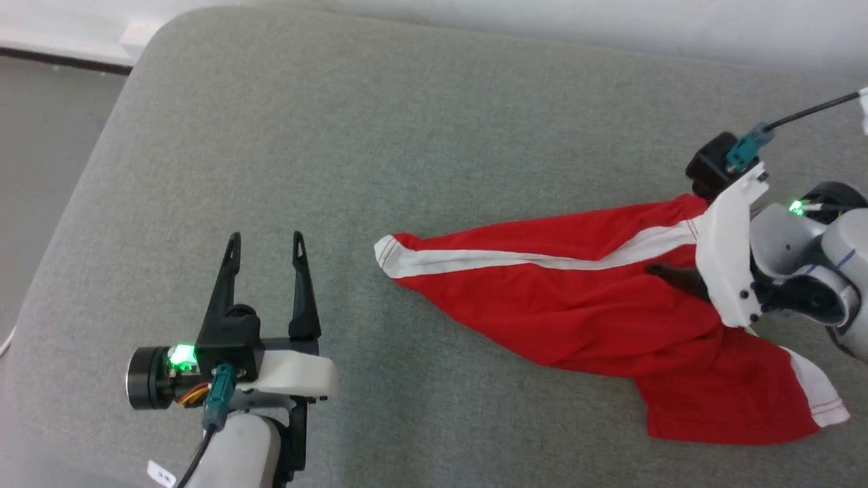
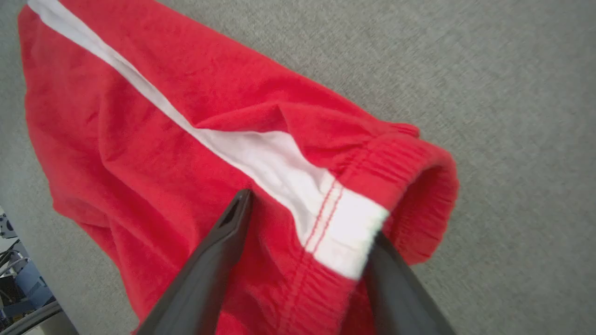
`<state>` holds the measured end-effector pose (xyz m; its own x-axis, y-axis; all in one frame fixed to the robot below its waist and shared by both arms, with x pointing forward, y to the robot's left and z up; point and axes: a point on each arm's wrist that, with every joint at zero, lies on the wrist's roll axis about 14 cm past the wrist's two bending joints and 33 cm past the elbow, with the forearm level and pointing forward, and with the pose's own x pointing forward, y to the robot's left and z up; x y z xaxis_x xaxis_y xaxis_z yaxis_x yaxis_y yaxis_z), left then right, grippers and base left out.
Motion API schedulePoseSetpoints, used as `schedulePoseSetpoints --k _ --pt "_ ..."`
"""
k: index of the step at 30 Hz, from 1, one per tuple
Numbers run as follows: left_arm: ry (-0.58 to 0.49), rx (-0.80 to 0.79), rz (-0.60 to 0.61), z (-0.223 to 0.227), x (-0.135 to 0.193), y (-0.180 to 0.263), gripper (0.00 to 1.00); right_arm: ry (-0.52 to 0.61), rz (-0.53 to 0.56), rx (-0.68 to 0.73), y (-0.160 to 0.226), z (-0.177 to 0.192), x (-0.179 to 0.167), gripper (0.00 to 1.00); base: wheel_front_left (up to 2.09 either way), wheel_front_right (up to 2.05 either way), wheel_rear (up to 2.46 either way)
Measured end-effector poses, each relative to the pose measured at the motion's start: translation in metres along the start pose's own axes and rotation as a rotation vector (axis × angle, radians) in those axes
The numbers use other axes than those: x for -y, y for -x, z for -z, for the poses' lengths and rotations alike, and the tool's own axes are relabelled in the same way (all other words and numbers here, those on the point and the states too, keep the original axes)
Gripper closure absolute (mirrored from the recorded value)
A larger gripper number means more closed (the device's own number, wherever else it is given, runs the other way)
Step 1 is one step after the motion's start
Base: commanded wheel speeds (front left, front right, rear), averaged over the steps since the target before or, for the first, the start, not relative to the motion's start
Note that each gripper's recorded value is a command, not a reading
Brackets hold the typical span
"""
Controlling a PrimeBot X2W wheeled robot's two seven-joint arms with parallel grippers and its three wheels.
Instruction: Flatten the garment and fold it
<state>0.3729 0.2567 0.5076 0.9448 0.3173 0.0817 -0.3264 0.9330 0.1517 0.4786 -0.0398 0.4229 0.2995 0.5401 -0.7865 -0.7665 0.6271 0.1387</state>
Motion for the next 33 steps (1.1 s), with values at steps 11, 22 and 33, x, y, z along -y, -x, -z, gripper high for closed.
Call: schedulePoseSetpoints --k 11,22,33 --pt "-0.017 -0.041 -0.029 0.015 -0.013 -0.007 0.00 0.015 -0.051 0.139 -0.026 -0.013 -0.009 1.00 0.00 0.00 0.00" --pt "-0.034 0.038 0.104 -0.008 -0.008 -0.035 0.00 0.057 -0.033 0.386 0.036 -0.039 -0.018 1.00 0.00 0.00 0.00" --pt "-0.062 -0.235 0.432 -0.006 0.043 -0.096 0.00 0.102 -0.003 0.471 0.065 -0.035 -0.022 1.00 0.00 0.00 0.00"
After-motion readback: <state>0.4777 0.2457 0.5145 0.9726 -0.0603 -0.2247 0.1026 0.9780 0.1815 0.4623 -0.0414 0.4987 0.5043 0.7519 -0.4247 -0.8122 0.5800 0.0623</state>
